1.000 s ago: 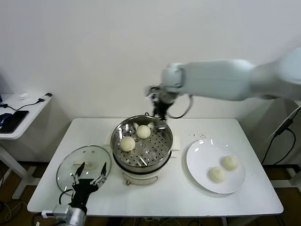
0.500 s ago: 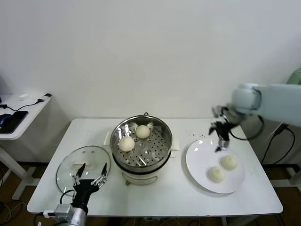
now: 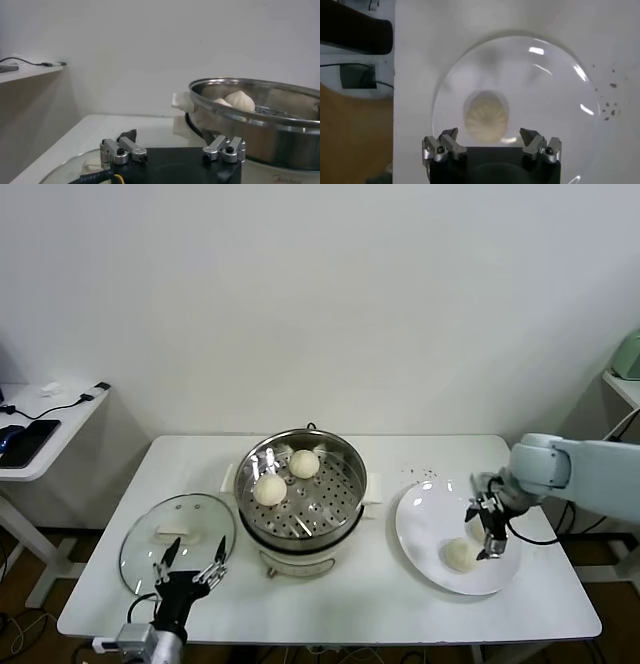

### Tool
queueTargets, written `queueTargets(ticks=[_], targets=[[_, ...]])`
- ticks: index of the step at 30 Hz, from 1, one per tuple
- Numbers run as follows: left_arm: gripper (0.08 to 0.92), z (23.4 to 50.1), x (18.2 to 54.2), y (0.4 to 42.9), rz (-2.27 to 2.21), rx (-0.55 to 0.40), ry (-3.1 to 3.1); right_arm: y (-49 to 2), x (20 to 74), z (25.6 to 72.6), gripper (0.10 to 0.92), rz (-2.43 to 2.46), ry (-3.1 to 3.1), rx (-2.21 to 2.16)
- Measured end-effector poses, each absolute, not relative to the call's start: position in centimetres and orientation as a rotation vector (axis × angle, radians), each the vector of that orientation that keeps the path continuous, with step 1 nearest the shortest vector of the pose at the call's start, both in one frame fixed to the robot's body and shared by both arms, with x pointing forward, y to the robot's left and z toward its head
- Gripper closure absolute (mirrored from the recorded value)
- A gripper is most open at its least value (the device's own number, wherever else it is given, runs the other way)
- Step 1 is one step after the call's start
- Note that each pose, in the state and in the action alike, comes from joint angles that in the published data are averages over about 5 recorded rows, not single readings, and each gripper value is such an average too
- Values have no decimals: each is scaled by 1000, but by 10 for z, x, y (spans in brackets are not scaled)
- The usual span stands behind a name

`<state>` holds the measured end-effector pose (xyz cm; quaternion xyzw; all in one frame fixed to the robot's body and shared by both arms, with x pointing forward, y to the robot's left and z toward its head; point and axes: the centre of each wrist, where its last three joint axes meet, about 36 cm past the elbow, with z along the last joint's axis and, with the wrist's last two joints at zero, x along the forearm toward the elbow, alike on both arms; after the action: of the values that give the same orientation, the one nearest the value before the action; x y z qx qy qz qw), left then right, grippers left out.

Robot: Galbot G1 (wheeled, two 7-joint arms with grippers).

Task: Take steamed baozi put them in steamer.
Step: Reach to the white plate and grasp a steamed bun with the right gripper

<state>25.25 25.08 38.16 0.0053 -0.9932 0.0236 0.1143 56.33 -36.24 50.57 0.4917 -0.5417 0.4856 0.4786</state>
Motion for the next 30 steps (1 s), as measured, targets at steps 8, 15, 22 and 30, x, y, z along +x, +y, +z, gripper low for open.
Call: queueTargets(ticks=[8,15,22,30], targets=[[177,380,250,252,65,24,-2906,-358,567,480,200,1192,-1337,1183],[177,379,248,252,65,26,-2900,-353,568,463,200,1185,-1325,1186],[177,379,247,251,69,24,-2899,-349,569,456,216,1189,-1320,1182],[177,381,246,251,69,22,-2900,-350,568,459,366,1183,-1309,1189]])
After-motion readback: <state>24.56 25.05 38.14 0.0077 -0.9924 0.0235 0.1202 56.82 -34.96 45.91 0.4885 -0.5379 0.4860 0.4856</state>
